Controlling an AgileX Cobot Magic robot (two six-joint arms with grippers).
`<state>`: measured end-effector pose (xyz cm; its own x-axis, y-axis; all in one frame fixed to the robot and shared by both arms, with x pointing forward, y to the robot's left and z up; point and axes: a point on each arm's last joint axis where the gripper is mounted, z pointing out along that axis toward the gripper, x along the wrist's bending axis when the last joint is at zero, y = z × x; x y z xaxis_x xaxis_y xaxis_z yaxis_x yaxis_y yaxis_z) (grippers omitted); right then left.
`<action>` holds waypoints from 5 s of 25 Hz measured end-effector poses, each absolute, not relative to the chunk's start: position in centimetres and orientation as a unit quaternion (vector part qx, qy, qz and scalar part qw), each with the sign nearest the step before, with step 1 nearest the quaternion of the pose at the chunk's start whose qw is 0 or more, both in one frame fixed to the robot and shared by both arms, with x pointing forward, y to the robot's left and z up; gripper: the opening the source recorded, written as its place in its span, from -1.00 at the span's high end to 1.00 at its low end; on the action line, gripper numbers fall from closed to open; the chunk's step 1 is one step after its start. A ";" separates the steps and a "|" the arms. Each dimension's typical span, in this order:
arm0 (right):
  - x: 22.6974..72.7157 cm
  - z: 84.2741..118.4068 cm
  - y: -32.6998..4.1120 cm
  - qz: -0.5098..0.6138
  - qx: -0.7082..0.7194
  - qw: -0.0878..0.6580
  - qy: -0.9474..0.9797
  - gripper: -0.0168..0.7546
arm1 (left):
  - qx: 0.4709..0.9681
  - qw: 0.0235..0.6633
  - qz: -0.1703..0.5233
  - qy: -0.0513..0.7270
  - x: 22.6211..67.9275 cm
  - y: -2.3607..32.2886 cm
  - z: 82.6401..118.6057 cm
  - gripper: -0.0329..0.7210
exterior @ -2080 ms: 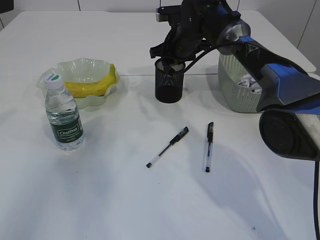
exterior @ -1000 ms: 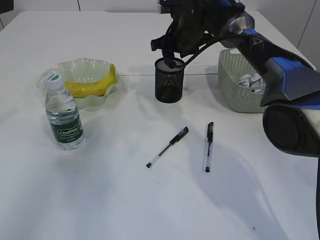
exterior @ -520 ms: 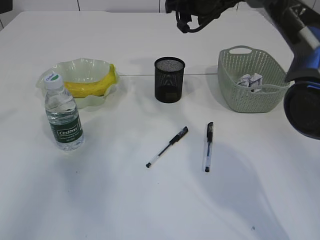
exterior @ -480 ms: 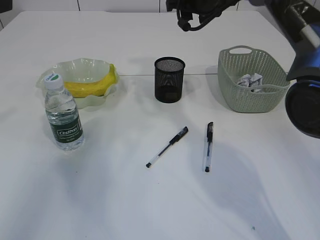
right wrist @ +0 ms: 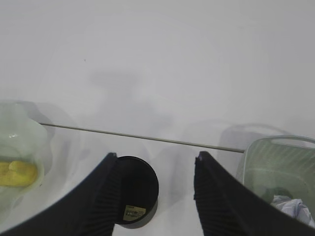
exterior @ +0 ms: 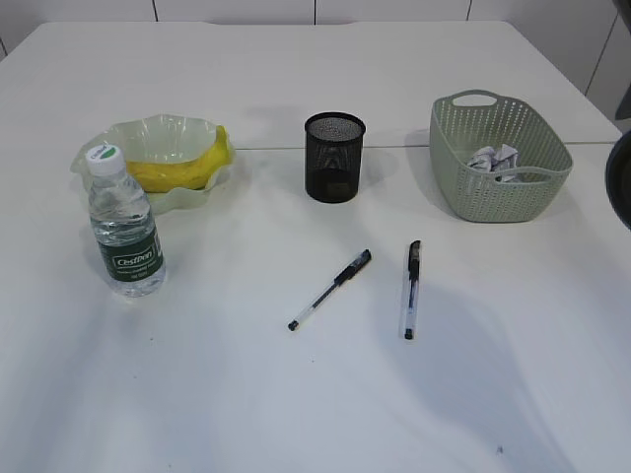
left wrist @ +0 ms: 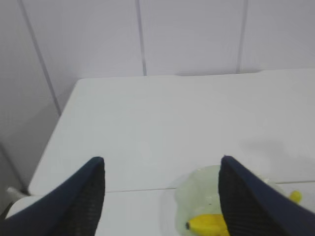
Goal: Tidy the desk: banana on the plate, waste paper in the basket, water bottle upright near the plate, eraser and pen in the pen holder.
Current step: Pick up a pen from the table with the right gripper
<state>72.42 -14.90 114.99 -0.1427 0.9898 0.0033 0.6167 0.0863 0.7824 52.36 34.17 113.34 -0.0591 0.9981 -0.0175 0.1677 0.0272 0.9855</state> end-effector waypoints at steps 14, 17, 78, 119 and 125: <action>72.5 115.0 -15.3 0.332 0.594 0.277 0.679 0.00 | 0.491 0.416 0.479 0.597 52.6 35.2 113.2 -0.43; 72.6 115.0 -15.4 0.334 0.595 0.273 0.678 0.00 | 0.494 0.411 0.474 0.602 53.0 35.3 112.6 -0.43; 71.2 105.3 -18.2 0.152 0.690 0.127 0.696 0.00 | 0.496 0.425 0.460 0.601 53.3 35.1 112.4 -0.43; 70.0 91.8 -17.2 0.030 0.798 -0.033 0.601 0.00 | 0.508 0.466 0.435 0.580 53.4 34.2 112.6 -0.43; 70.1 91.7 -17.4 0.026 0.796 -0.022 0.605 0.00 | 0.508 0.466 0.435 0.580 53.4 34.2 112.6 -0.43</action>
<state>70.10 -17.37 91.66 0.2678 0.9612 0.0669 0.9634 -0.2681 -0.0035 53.44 34.15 112.63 -0.0497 0.9938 -0.0992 0.1832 0.1068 0.9773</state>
